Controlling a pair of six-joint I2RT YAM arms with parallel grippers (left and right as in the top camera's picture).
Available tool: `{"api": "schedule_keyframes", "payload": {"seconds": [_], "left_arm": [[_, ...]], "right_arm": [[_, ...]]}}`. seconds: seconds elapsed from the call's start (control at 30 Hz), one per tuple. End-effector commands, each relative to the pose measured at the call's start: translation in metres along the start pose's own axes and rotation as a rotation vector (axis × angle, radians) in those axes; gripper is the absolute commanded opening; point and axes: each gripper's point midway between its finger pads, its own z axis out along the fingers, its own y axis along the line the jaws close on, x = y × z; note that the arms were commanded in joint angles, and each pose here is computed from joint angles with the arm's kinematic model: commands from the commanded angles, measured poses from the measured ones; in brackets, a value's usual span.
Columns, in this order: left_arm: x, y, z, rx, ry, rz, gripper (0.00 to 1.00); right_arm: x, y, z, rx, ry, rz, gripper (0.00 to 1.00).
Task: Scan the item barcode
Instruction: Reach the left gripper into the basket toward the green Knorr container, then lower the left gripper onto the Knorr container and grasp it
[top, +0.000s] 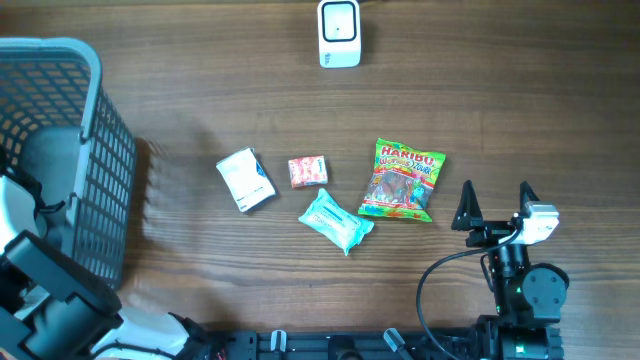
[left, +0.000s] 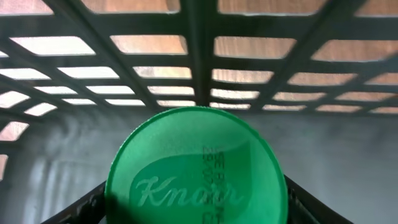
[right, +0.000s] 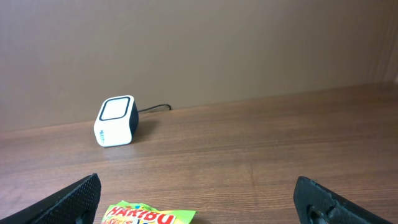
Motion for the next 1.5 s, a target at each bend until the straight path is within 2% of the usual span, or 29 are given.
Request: {"api": "schedule_keyframes", "payload": {"seconds": [0.0, 0.1, 0.2, 0.37, 0.4, 0.5, 0.77, 0.87, 1.03, 1.2, 1.47], "left_arm": [[0.006, -0.02, -0.025, 0.146, 0.054, -0.011, 0.64], [0.023, -0.027, -0.029, 0.175, 0.112, 0.016, 0.64], [0.04, -0.022, -0.033, 0.136, 0.169, -0.023, 0.64], [0.049, -0.021, -0.035, 0.119, 0.193, -0.014, 0.64], [0.049, -0.02, -0.035, 0.118, 0.19, -0.014, 0.7], [0.037, -0.014, -0.035, 0.079, 0.131, -0.018, 1.0], [0.02, -0.003, -0.036, 0.017, 0.037, -0.018, 1.0], [0.009, -0.012, -0.034, 0.048, -0.009, 0.011, 1.0], [0.016, -0.017, -0.015, 0.03, 0.003, 0.022, 1.0], [0.019, -0.007, 0.005, -0.073, -0.028, 0.047, 1.0], [0.008, -0.007, 0.021, -0.075, -0.059, 0.004, 1.0]], "right_arm": [[-0.001, 0.002, 0.0, -0.013, -0.006, -0.011, 1.0], [-0.001, 0.003, 0.0, -0.013, -0.007, -0.011, 1.0], [-0.001, 0.003, 0.0, -0.013, -0.007, -0.011, 1.0], [-0.001, 0.003, 0.0, -0.013, -0.007, -0.011, 1.0], [-0.001, 0.002, 0.0, -0.013, -0.006, -0.011, 1.0], [-0.001, 0.002, 0.0, -0.013, -0.006, -0.011, 1.0], [-0.001, 0.003, 0.0, -0.013, -0.007, -0.011, 1.0], [-0.001, 0.003, 0.0, -0.013, -0.007, -0.011, 1.0], [-0.001, 0.003, 0.0, -0.013, -0.007, -0.011, 1.0], [-0.001, 0.002, 0.0, -0.013, -0.006, -0.011, 1.0], [-0.001, 0.002, 0.0, -0.013, -0.006, -0.011, 1.0]]}}
